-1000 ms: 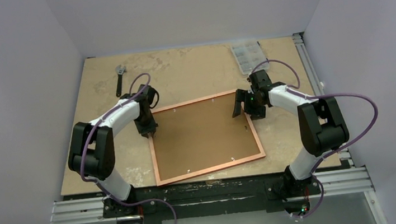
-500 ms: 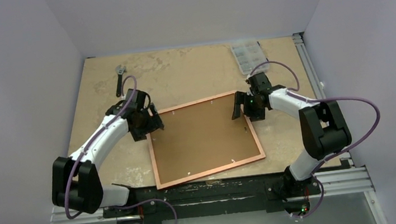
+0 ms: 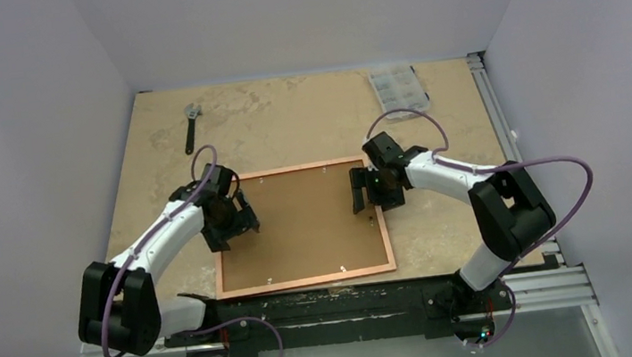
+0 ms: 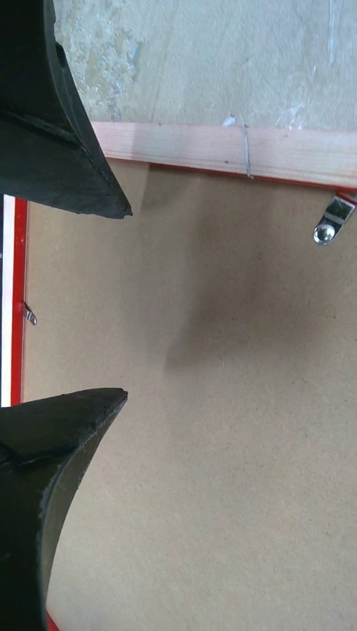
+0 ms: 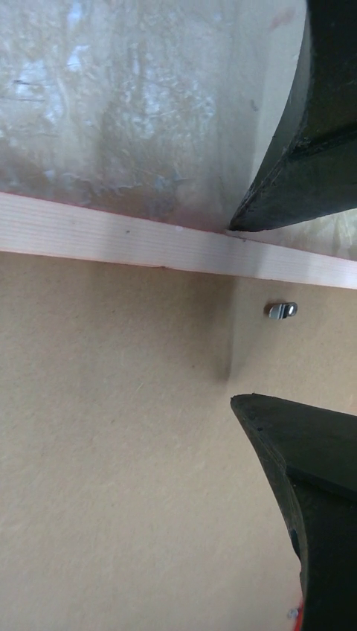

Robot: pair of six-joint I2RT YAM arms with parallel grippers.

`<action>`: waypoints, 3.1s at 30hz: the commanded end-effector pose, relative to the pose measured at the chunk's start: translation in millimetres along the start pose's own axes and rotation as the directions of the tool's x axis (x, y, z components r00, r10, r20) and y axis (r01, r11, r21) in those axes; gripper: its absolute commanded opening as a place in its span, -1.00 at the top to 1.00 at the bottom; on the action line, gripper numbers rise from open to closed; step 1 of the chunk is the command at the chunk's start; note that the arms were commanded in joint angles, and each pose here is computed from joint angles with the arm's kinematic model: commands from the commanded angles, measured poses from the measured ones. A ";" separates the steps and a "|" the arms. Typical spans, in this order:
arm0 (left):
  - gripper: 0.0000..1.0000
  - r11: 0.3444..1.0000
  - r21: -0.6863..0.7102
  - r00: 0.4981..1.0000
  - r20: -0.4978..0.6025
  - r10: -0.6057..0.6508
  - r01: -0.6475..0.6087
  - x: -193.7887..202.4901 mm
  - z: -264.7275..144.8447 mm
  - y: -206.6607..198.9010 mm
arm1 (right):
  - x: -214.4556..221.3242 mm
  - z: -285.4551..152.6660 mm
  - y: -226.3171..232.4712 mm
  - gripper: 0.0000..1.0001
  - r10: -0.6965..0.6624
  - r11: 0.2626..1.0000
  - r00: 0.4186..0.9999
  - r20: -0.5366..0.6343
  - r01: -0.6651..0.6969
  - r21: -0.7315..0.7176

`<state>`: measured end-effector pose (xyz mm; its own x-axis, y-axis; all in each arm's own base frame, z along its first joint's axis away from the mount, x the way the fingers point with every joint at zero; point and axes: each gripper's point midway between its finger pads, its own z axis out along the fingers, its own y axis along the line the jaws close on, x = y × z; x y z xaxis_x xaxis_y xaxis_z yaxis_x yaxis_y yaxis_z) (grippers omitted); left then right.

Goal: Put the photo into the frame

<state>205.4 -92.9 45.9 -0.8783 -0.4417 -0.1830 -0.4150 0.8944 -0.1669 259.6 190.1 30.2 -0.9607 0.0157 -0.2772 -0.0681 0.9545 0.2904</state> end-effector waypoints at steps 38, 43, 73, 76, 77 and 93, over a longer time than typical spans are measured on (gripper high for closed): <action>-0.64 1.000 0.008 0.992 0.119 -0.027 0.026 -11.3 -25.9 9.8 | 32.0 -18.4 -23.3 0.37 -0.115 0.968 0.990 -0.085 0.131 0.215; -0.64 1.000 0.010 0.993 0.119 -0.025 0.024 -10.7 -25.9 10.2 | 27.0 -24.9 -14.4 -0.15 -0.098 0.977 0.993 -0.058 0.107 0.182; -0.63 1.000 0.025 0.992 0.127 -0.012 0.009 -9.3 -30.6 10.4 | 29.2 -8.8 -22.9 1.00 -0.078 0.975 0.994 -0.071 0.091 0.202; -0.63 0.998 0.055 0.991 0.131 0.009 -0.016 -9.2 -35.9 6.1 | 17.7 -3.1 -25.6 1.00 -0.037 0.984 0.997 -0.068 0.048 0.174; -0.63 0.998 0.066 0.991 0.133 0.014 -0.022 -9.2 -37.8 4.6 | 13.6 -1.8 -25.3 1.00 -0.015 0.988 0.997 -0.071 0.026 0.149; -0.64 0.964 0.225 0.986 0.121 0.115 -0.140 13.0 -45.1 -37.6 | -41.6 -4.0 -33.8 1.00 0.136 0.991 0.990 -0.030 -0.137 -0.007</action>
<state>195.9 -111.1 91.9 -0.8744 -0.3748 -0.3081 -0.2762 0.9066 -0.3189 281.4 152.2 29.6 -0.9822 0.1241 -0.1409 0.0765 0.9497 0.3038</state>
